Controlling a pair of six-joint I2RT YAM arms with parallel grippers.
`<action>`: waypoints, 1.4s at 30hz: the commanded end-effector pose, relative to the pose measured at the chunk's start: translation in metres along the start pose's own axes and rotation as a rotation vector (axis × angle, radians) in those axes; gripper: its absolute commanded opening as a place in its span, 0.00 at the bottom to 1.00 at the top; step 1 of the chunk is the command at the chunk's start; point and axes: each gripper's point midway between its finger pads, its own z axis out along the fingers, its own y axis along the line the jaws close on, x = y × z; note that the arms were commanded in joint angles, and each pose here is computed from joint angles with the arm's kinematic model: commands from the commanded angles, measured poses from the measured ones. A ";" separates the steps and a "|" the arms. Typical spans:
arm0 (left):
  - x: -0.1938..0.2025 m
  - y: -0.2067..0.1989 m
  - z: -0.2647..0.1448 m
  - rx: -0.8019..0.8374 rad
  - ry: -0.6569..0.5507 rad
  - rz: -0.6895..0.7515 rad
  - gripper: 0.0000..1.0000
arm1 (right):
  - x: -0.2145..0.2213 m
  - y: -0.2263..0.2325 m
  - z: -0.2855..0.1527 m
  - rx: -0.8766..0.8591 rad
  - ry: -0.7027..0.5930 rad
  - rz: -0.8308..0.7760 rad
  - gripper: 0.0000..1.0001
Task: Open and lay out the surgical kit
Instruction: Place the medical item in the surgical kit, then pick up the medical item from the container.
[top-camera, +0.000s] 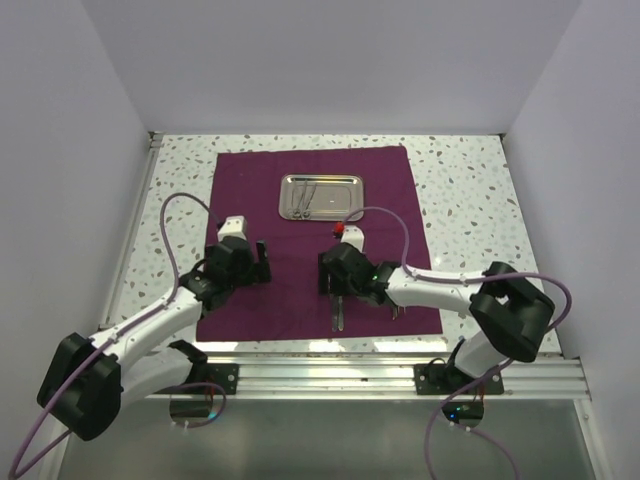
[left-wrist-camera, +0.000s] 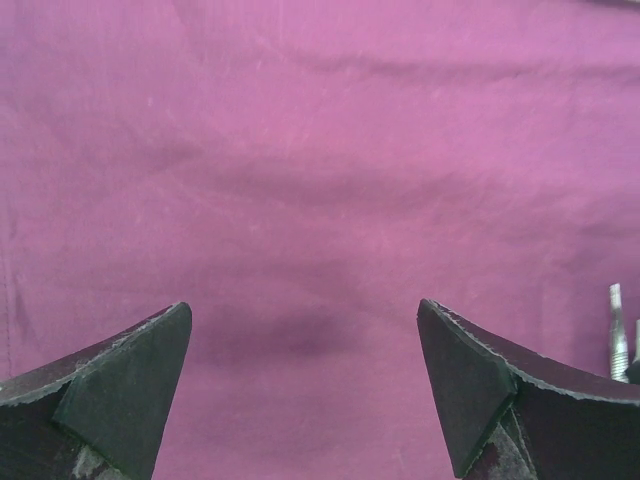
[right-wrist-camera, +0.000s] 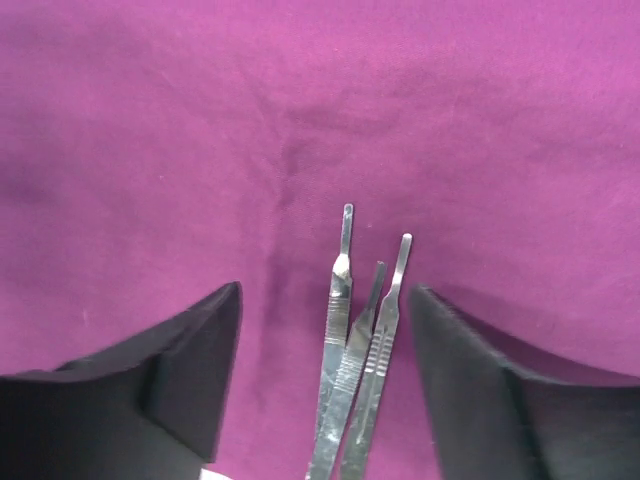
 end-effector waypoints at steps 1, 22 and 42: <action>-0.029 -0.012 -0.006 0.000 -0.062 -0.035 0.99 | -0.035 0.013 -0.023 -0.070 -0.136 0.038 0.77; -0.168 -0.146 0.133 -0.006 -0.152 0.126 0.96 | -0.065 -0.066 -0.149 -0.004 -0.332 -0.015 0.84; -0.130 -0.171 0.232 0.016 -0.003 0.240 0.53 | -0.070 -0.076 -0.142 0.075 -0.352 -0.055 0.84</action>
